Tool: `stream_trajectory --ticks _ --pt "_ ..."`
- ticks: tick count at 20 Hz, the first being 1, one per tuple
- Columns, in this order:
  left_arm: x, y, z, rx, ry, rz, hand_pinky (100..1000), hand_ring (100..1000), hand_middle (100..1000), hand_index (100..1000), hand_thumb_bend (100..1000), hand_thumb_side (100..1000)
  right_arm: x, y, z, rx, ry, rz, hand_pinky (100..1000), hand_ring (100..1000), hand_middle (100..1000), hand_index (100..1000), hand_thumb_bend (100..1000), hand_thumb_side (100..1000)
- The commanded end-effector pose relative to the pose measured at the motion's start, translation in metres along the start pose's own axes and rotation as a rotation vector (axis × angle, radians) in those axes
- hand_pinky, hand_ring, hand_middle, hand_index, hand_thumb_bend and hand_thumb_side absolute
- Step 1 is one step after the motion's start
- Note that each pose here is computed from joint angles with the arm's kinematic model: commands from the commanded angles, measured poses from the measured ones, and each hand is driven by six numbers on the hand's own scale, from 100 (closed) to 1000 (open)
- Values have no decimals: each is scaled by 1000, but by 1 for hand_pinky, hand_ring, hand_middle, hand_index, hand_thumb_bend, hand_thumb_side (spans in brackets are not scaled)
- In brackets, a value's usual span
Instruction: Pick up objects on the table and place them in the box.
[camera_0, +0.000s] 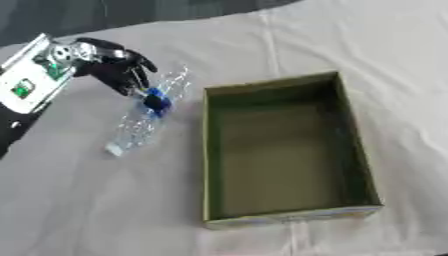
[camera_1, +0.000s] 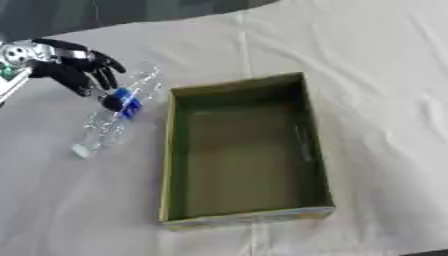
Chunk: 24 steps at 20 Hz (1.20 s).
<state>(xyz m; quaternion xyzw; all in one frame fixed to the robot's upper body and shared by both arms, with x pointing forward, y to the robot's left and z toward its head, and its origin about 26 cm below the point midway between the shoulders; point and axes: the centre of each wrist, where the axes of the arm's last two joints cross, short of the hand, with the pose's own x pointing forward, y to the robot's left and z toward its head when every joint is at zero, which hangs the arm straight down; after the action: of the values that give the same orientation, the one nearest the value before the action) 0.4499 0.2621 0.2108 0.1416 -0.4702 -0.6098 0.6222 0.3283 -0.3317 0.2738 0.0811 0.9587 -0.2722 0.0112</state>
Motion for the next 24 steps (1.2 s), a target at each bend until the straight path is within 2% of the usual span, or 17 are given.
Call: stream_trajectory --ticks 1,24 --pt "0 11 7 24 -7 -7 661 790 709 949 1000 535 2 -5 -10 10 -25 -1 696 782 898 750 379 1000" --pt "-12 -6 -4 -54 -4 3 662 788 721 948 1000 549 0 -7 -15 26 -39 -40 697 782 902 754 386 1000"
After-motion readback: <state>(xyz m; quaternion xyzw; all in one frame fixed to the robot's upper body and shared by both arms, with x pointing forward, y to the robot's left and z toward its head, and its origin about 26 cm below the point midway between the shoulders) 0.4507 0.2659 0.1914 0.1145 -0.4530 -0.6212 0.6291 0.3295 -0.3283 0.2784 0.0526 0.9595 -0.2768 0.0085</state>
